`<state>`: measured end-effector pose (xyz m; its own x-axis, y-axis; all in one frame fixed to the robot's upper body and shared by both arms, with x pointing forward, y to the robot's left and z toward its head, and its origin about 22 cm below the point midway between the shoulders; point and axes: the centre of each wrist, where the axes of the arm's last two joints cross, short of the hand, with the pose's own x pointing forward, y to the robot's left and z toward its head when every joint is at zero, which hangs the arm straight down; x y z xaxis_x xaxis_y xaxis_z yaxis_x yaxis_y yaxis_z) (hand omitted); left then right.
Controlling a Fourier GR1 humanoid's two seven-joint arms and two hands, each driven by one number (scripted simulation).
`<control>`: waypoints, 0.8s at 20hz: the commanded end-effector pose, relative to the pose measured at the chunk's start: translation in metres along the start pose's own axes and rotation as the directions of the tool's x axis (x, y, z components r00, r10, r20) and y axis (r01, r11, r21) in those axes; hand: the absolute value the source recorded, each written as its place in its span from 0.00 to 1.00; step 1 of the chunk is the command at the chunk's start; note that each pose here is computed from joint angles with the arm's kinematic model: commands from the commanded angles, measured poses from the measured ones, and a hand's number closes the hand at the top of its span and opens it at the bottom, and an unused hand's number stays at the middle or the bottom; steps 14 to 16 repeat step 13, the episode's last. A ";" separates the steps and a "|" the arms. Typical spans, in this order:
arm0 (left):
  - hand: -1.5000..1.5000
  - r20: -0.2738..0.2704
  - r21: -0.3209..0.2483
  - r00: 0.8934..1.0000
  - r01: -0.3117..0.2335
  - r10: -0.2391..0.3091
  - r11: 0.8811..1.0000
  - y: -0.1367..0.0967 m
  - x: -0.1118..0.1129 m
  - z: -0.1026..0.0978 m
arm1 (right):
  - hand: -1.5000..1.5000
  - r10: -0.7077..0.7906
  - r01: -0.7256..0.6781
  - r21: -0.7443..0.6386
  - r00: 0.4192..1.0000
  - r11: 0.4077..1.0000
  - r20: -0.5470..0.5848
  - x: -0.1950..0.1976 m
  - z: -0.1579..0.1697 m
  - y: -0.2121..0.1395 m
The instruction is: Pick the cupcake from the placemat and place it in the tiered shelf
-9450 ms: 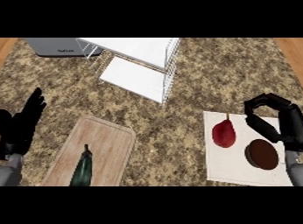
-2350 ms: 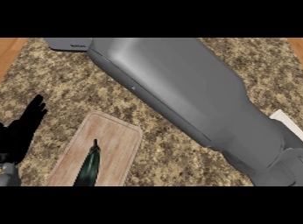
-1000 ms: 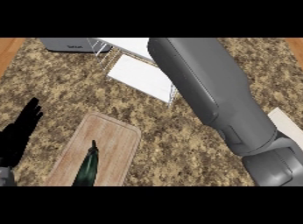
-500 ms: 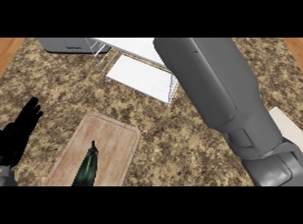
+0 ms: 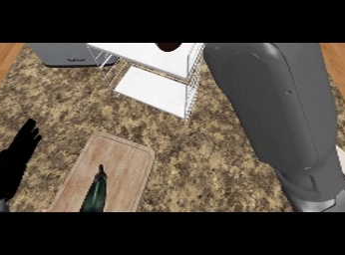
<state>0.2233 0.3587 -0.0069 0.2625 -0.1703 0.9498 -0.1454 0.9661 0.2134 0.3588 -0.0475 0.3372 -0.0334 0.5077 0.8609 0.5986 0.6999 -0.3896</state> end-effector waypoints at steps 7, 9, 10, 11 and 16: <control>0.50 -0.048 0.063 0.999 0.002 0.001 0.998 0.019 -0.011 0.015 | 0.00 0.005 -0.012 -0.045 0.989 0.999 -0.150 -0.006 0.021 -0.096; 0.50 -0.043 0.085 0.999 -0.008 0.011 0.996 0.022 -0.009 0.013 | 0.00 0.034 -0.039 -0.033 0.989 0.999 -0.146 -0.016 0.020 -0.111; 0.50 -0.069 0.054 0.997 -0.022 0.026 0.998 0.015 -0.017 0.015 | 0.00 -0.002 -0.005 -0.052 0.991 0.999 -0.131 -0.011 0.025 -0.125; 0.50 -0.077 0.085 0.997 -0.012 0.019 0.996 0.021 -0.019 0.018 | 0.00 0.000 -0.006 -0.050 0.993 0.999 -0.121 -0.016 0.025 -0.135; 0.50 -0.052 0.091 0.999 -0.010 0.015 0.996 0.025 -0.010 0.020 | 0.00 0.015 -0.022 -0.065 0.994 0.998 -0.112 -0.031 0.032 -0.148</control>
